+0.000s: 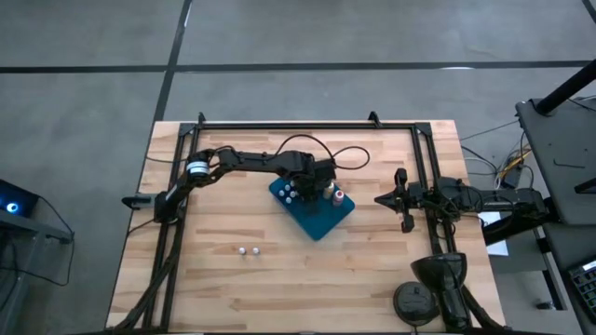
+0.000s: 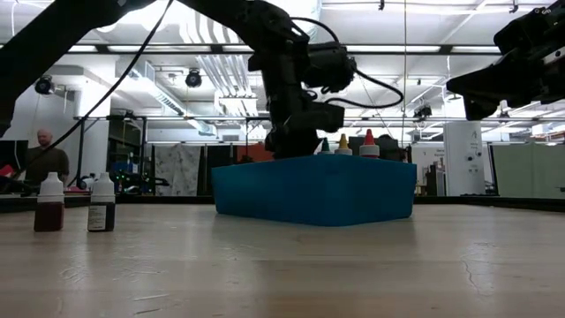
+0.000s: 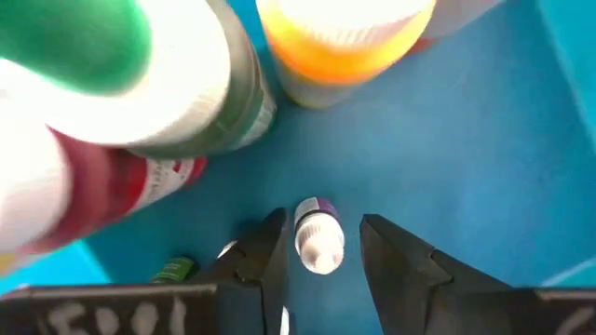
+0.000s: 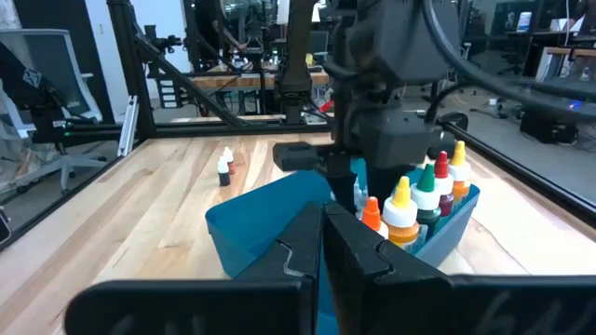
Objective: Pick & Place food coloring
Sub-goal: Put the orange food coloring bottle into the blue bin
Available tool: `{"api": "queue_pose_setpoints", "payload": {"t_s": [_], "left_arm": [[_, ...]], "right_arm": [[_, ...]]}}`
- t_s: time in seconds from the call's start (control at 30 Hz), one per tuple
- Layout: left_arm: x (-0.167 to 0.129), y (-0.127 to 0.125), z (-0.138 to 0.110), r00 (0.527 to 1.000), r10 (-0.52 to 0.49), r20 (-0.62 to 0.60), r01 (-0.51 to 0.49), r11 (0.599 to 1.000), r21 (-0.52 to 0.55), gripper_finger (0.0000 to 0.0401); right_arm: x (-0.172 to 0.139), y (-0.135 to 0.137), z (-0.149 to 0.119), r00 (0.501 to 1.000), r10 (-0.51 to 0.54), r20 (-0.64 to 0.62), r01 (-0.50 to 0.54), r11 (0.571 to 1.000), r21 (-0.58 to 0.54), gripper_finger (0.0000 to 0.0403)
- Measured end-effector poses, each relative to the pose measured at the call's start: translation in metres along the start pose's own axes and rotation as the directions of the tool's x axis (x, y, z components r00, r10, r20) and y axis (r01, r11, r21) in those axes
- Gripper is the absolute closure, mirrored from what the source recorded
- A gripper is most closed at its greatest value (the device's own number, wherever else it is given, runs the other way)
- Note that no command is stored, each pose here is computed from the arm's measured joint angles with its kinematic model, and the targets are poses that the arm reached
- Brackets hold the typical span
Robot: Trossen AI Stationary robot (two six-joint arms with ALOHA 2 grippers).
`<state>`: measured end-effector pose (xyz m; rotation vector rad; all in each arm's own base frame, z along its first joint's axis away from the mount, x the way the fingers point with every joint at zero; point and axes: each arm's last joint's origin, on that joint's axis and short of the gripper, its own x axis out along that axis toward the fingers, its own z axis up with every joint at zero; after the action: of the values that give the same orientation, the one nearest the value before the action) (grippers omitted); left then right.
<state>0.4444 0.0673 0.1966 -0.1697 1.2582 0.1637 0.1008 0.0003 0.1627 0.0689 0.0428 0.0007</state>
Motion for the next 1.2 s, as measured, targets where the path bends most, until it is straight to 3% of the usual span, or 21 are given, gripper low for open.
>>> {"api": "queue_pose_setpoints", "payload": {"t_s": [0.37,0.67,1.2], "left_arm": [[-0.041,-0.004,0.013,1.0,0.0,-0.012,0.0,1.0,-0.002,0.0293],[-0.069,-0.025,0.009,1.0,-0.018,0.009,0.018,0.999,0.043,0.0293],[-0.058,-0.07,-0.01,0.997,-0.034,-0.074,0.045,0.988,0.148,0.0293]], "right_arm": [[0.0,0.0,0.0,1.0,0.0,0.0,0.0,1.0,0.001,0.0394],[0.0,0.0,0.0,1.0,0.0,0.001,0.0,1.0,0.001,0.0394],[0.0,0.0,0.0,1.0,0.0,0.0,0.0,1.0,0.001,0.0394]]}}
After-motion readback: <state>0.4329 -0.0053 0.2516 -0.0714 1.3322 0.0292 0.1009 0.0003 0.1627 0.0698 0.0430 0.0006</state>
